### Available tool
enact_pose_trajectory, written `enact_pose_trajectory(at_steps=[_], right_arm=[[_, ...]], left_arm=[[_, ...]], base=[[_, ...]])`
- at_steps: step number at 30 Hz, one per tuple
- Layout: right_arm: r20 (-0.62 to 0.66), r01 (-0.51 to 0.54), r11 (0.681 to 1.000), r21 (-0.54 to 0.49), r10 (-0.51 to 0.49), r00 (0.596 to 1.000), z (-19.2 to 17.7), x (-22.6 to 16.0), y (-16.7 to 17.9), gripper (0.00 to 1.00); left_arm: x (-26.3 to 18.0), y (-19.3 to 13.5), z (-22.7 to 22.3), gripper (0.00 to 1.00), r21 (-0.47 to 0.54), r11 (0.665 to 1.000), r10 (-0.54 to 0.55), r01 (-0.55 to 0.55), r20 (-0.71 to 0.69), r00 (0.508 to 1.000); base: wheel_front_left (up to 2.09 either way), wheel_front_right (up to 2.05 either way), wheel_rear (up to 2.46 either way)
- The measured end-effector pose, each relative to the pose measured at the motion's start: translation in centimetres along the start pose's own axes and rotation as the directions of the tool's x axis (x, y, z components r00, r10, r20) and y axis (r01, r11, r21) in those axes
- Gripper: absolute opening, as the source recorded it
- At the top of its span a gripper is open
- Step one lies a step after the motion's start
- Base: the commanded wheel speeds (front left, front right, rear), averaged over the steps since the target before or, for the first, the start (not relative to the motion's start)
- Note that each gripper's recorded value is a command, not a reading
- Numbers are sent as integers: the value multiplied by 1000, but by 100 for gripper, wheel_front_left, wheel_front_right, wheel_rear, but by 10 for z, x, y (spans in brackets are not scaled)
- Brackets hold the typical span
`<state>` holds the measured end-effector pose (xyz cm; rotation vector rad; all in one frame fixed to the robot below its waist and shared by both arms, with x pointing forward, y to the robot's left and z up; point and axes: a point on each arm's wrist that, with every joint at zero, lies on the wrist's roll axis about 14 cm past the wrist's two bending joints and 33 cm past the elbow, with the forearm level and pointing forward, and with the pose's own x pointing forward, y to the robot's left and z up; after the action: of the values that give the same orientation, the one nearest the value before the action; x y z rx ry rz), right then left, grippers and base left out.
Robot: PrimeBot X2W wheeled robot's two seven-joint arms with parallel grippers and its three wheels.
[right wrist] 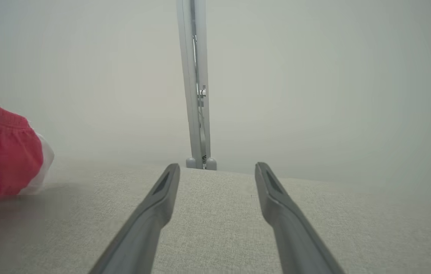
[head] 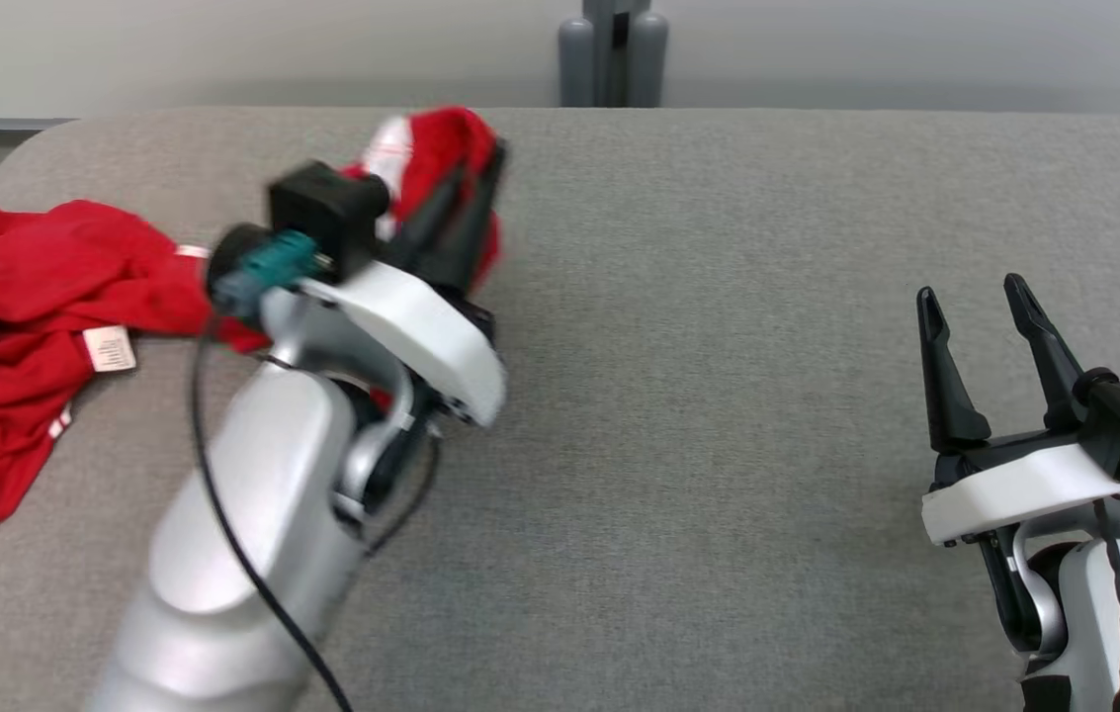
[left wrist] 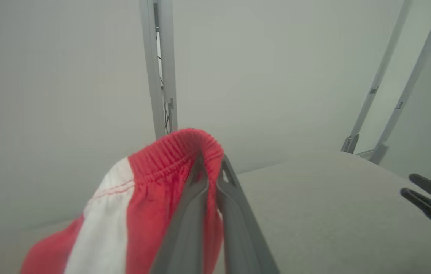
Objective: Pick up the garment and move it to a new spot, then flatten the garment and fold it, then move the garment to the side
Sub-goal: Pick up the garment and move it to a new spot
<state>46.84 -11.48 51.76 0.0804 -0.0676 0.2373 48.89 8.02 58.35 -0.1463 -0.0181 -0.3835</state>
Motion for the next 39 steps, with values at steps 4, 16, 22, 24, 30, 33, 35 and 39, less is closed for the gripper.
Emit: enact_pose_trajectory(at_steps=[4,16,22,24,30,33,35,39], right_arm=[[1,41,999,-10,-41,999,2,-6,-16,100],[-7,207,978,-27,-208,978,1,-44,-75,100],[-27,290,956,-34,-291,956,-5,-68,-101,100],[-34,311,950,-30,-312,949,-8,-74,-107,100],[-65,346,938,-32,-348,935,-21,-83,-118,100],[-61,347,938,-26,-348,936,-21,-82,-118,100],[-55,344,939,-21,-344,937,-19,-82,-116,100],[-38,327,945,-11,-327,944,-15,-77,-110,100]], left_arm=[[8,-50,-21,0,-57,992,-114,112,-34,993],[13,-191,-80,0,-164,873,-481,459,-139,866],[5,-241,-109,0,-232,795,-602,560,-196,774],[-1,-251,-126,0,-266,775,-629,574,-235,741],[-16,-271,-153,100,-326,712,-702,622,-296,648],[-30,-281,-154,100,-324,668,-744,669,-307,594],[-41,-287,-153,100,-329,635,-772,699,-316,552],[-62,-293,-148,100,-346,585,-808,734,-334,486]], base=[[0,0,0],[0,0,0],[0,0,0],[0,0,0],[0,0,0],[0,0,0],[0,0,0],[0,0,0]])
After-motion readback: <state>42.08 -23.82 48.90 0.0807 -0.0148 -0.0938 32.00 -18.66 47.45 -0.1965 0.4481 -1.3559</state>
